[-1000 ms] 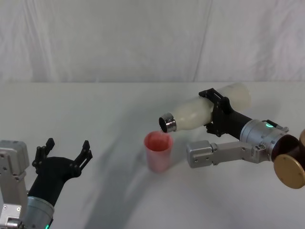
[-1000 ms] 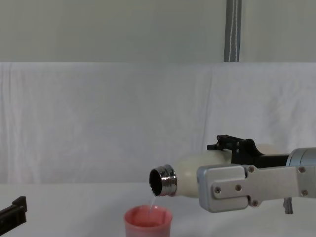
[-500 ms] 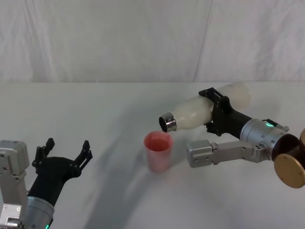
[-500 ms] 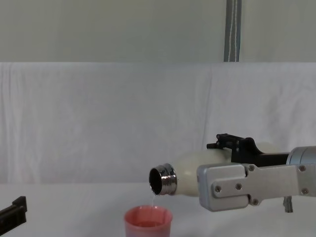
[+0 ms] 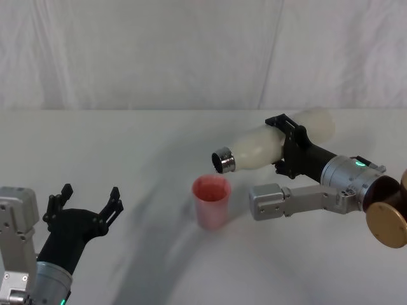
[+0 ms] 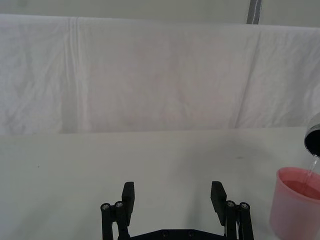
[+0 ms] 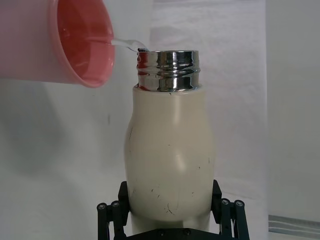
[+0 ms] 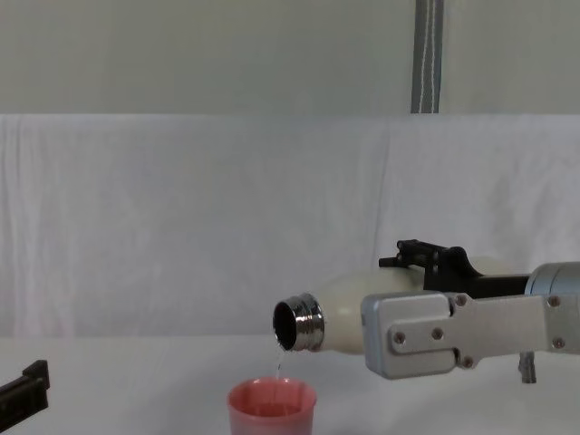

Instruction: Grasp the thermos with one hand and pour water into the cup lid.

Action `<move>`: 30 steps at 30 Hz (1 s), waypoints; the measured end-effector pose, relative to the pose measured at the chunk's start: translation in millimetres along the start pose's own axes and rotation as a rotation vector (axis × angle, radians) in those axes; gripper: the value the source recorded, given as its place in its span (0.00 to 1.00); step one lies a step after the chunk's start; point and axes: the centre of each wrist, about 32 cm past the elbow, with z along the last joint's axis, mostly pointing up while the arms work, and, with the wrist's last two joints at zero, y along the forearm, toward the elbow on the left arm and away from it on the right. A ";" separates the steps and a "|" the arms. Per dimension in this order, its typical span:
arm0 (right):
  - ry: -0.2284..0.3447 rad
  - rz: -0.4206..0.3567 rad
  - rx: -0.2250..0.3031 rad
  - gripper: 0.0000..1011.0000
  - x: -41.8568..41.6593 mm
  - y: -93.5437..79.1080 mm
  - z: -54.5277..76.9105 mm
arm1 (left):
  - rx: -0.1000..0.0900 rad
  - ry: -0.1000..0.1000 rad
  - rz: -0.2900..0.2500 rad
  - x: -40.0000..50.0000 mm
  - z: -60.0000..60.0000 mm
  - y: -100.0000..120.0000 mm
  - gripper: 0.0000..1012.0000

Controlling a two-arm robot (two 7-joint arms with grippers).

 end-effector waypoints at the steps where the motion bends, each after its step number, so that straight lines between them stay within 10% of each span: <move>1: 0.000 -0.001 0.000 0.94 0.3 0.1 -0.1 | 0.000 0.000 0.000 0.0 0.0 0.0 0.99; 30: -0.014 -0.004 0.007 0.94 5.7 1.2 -0.4 | 0.000 0.000 0.000 0.0 0.0 0.0 0.99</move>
